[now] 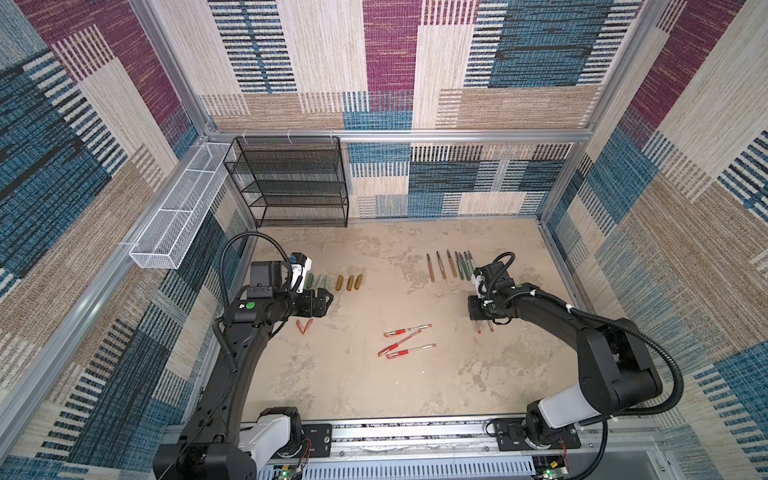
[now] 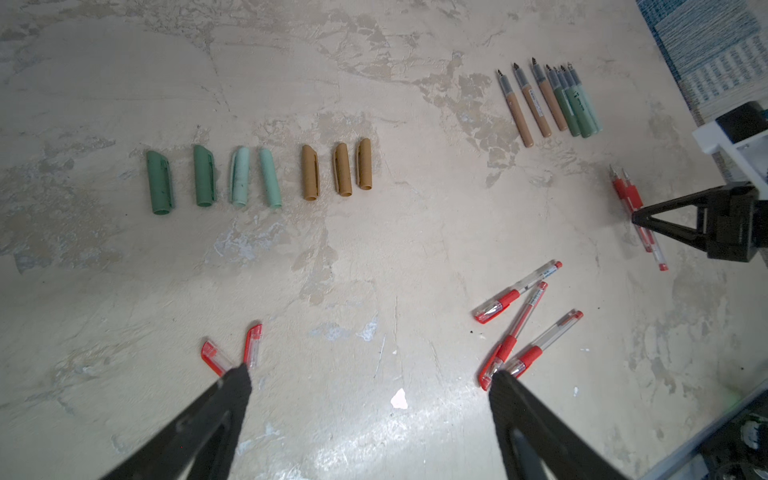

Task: Open the pen caps
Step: 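Lower the uncapped red pen beside the other uncapped red pen and open the right gripper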

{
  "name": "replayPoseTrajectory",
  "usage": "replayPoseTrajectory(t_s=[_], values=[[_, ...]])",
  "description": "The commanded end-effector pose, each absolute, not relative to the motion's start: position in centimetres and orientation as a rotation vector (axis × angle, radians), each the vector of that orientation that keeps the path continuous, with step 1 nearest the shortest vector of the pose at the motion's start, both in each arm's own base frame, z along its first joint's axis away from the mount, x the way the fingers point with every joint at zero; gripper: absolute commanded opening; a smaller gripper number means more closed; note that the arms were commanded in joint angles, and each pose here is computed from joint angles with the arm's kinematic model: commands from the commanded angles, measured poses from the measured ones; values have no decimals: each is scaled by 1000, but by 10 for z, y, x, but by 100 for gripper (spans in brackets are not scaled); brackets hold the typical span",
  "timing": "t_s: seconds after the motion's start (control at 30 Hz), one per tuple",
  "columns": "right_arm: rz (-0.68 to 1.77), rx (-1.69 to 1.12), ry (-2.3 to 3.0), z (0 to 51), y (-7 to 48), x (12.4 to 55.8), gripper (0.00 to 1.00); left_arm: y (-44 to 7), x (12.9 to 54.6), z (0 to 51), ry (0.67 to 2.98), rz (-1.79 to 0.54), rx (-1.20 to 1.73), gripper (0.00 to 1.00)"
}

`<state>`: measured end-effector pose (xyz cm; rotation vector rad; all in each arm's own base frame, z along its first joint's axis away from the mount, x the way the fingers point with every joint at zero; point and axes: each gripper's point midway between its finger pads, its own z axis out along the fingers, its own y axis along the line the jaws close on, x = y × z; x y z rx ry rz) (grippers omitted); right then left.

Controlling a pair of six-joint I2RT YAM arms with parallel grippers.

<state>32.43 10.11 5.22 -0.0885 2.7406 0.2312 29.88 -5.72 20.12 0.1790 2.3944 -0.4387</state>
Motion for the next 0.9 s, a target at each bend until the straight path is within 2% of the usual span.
replayPoseTrajectory(t_s=[0.0, 0.17, 0.53, 0.87], values=[[194, -110, 2746, 51, 96, 328, 1, -54, 300, 201, 2376, -507, 81, 98], [192, -103, 2776, 39, 95, 327, 3, -42, 305, 201, 2368, -428, 79, 99], [157, -72, 2780, 24, 90, 334, 5, -44, 310, 205, 2342, -443, 100, 99], [151, -65, 2783, 21, 90, 339, 21, -44, 312, 205, 2339, -439, 99, 99]])
